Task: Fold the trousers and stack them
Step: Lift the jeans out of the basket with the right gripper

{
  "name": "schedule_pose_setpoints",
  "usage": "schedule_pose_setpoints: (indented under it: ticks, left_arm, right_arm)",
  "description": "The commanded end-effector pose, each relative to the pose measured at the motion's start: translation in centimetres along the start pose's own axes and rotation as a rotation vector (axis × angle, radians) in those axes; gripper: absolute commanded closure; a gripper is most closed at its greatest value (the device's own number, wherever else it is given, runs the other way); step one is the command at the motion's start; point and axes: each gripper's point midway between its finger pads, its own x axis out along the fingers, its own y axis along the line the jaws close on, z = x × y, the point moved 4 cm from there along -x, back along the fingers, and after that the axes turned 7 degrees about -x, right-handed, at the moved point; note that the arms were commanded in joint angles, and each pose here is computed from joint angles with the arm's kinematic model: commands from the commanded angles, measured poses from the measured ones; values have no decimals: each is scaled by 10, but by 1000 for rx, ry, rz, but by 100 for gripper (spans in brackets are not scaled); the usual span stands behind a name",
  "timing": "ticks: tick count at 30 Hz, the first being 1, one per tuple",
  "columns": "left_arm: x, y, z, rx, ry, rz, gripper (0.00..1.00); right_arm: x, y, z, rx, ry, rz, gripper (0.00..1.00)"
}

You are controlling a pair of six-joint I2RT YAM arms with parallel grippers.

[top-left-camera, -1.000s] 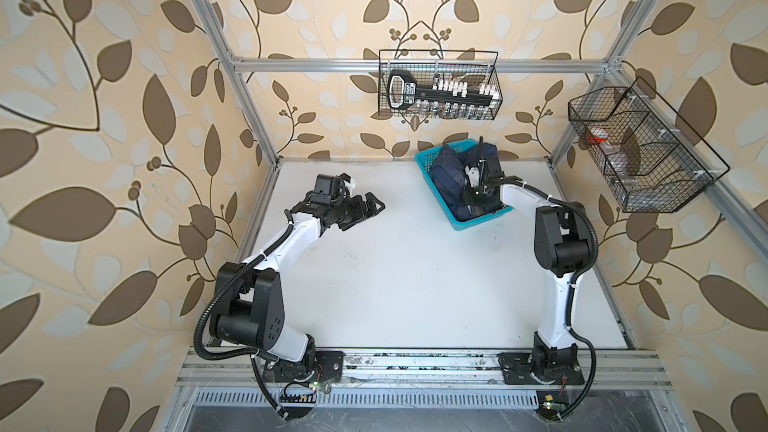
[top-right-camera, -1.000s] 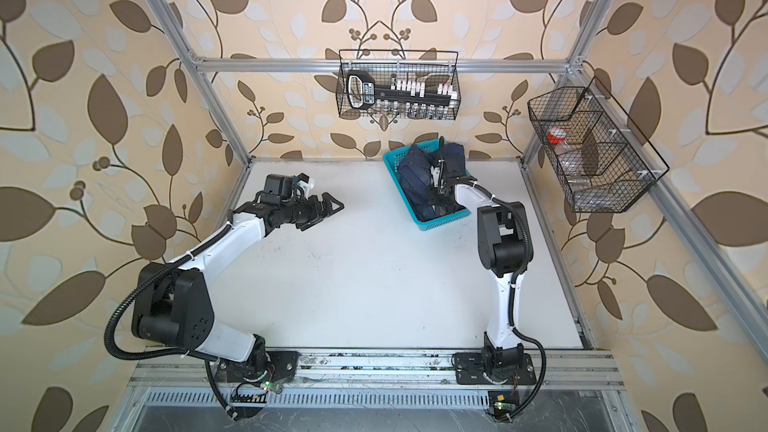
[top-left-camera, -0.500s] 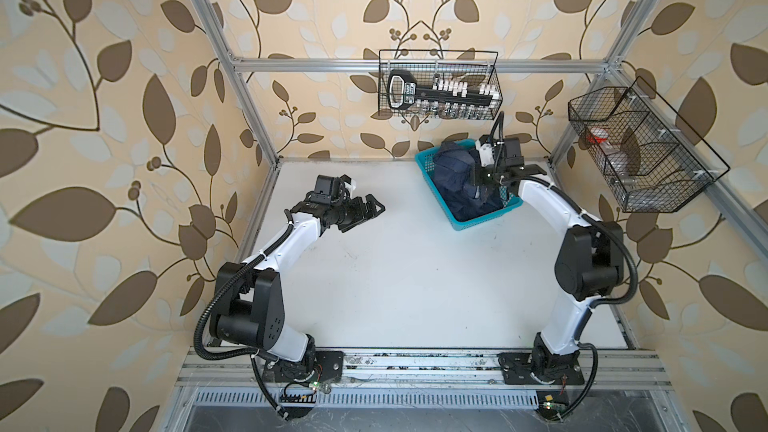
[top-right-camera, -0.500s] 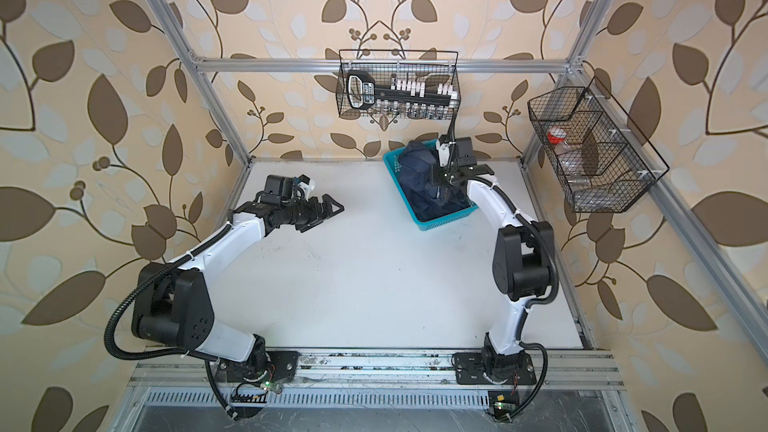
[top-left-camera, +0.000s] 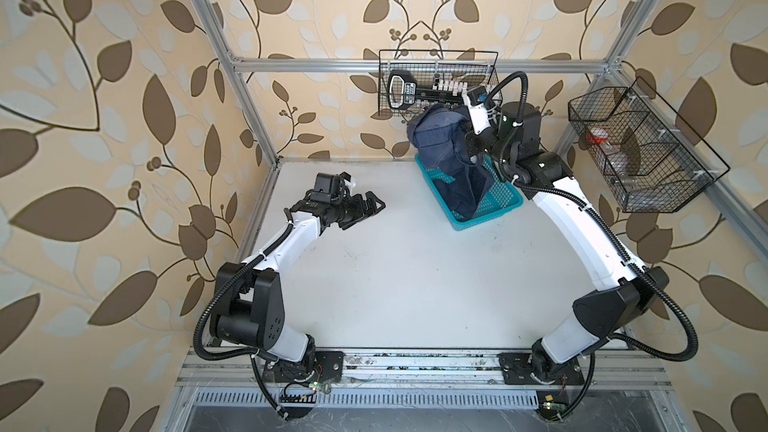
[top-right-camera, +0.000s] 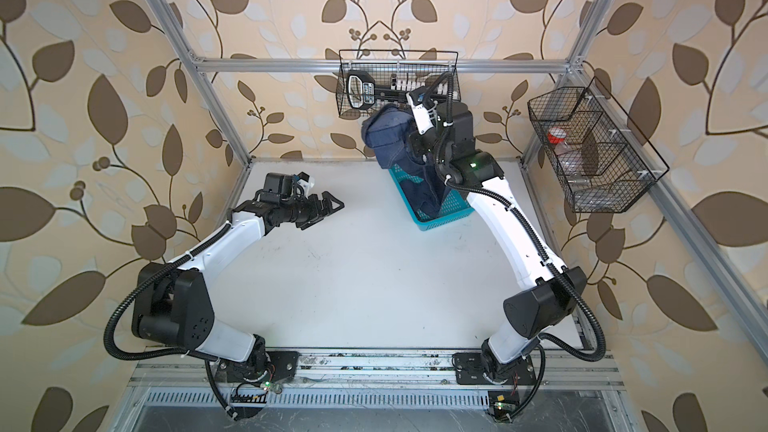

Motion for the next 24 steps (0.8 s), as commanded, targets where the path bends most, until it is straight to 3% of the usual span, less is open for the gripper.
schedule_pose_setpoints:
  ticks: [1, 6, 9, 14, 18, 20, 24]
  left_arm:
    - [-6, -15, 5, 24, -34, -55, 1]
    - [-11, -9, 5, 14, -69, -20, 1]
    - [-33, -3, 14, 26, -193, 75, 1]
    - [-87, 6, 31, 25, -435, 184, 1]
    - [-110, 5, 32, 51, -469, 221, 1]
    - [-116, 6, 31, 51, -481, 235, 1]
    - [-121, 10, 27, 49, -480, 259, 1]
  right_arm:
    - [-47, -14, 80, -115, -237, -129, 100]
    - [-79, 22, 139, -185, -402, -128, 100]
    - [-99, 51, 173, -222, -494, -99, 100]
    - [-136, 73, 215, -175, -653, -40, 100]
    - [-162, 80, 238, -124, -744, 0, 100]
    - [-164, 80, 238, -108, -747, 0, 100]
    - [-134, 76, 201, -47, -605, 16, 100]
